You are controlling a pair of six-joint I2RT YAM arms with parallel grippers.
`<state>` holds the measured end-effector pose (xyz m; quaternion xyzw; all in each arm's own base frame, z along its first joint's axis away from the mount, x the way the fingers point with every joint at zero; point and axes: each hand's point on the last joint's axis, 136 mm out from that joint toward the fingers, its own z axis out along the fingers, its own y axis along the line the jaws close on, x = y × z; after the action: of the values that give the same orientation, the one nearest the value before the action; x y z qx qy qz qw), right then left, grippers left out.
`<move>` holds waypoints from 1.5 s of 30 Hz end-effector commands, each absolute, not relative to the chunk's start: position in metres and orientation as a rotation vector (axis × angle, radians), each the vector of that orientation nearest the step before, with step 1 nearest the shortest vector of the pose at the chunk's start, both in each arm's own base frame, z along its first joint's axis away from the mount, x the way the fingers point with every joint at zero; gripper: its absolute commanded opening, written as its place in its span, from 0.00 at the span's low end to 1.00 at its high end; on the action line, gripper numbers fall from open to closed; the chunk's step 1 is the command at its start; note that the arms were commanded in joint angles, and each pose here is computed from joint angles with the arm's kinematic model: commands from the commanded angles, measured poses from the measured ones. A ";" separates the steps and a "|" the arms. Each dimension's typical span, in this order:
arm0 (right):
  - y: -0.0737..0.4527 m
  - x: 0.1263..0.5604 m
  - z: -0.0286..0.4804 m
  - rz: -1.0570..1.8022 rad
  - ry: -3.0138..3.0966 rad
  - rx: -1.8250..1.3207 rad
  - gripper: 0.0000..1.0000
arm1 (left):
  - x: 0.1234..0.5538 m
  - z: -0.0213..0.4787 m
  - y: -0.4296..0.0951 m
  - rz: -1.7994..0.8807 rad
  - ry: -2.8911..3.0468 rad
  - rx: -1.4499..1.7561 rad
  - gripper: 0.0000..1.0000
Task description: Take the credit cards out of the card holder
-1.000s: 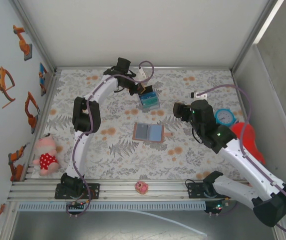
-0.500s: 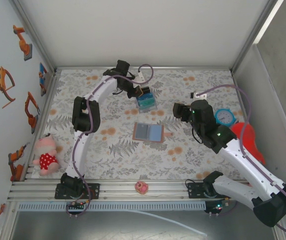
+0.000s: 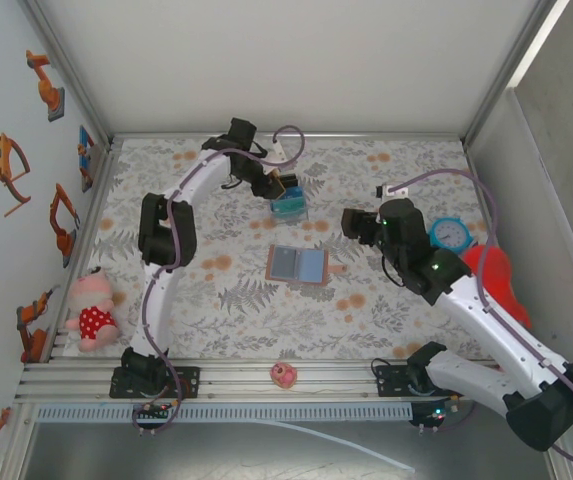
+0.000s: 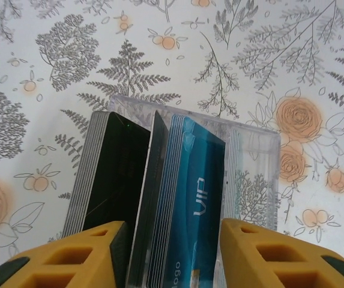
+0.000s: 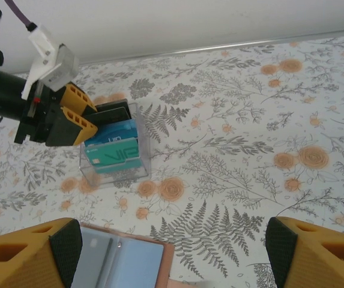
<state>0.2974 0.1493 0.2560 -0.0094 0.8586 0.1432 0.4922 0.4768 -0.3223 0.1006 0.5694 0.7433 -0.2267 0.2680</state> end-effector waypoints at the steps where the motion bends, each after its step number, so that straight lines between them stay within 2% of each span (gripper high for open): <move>1: 0.156 0.297 0.264 0.366 2.082 -0.058 0.80 | 0.479 0.152 -0.320 -0.577 1.925 1.482 0.46; 5: 0.157 0.297 0.261 0.365 2.094 -0.063 0.77 | 0.485 0.163 -0.316 -0.520 1.918 1.425 0.47; 10: 0.157 0.298 0.256 0.350 2.126 -0.066 0.68 | 0.491 0.183 -0.303 -0.430 1.924 1.261 0.48; 16: 0.168 0.296 0.231 0.366 2.246 -0.060 0.57 | 0.487 0.223 -0.264 -0.423 1.896 0.857 0.63; 18: 0.177 0.295 0.219 0.377 2.290 -0.067 0.54 | 0.481 0.235 -0.245 -0.467 1.891 0.715 0.71; 19: 0.182 0.292 0.214 0.378 2.309 -0.074 0.53 | 0.477 0.239 -0.236 -0.494 1.885 0.658 0.78; 23: 0.209 0.284 0.189 0.371 2.390 -0.119 0.50 | 0.458 0.245 -0.210 -0.581 1.896 0.507 0.82; 24: 0.216 0.281 0.183 0.368 2.414 -0.129 0.50 | 0.454 0.243 -0.203 -0.583 1.911 0.470 0.95; 25: 0.223 0.280 0.176 0.367 2.436 -0.136 0.49 | 0.449 0.242 -0.197 -0.575 1.922 0.430 0.99; 26: 0.231 0.277 0.170 0.372 2.457 -0.150 0.48 | 0.446 0.239 -0.191 -0.564 1.932 0.390 0.97; 37: 0.306 0.268 0.114 0.281 2.615 -0.341 0.43 | 0.407 0.218 -0.111 -0.306 1.993 -0.048 0.97; 45: 0.330 0.278 0.074 0.189 2.706 -0.393 0.53 | 0.385 0.209 -0.095 -0.285 1.980 -0.126 0.97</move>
<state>0.2769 0.3274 0.0791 -0.1400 0.9636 0.0849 0.2111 0.3885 -0.1055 0.2064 -0.0196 0.8378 -0.1262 0.5308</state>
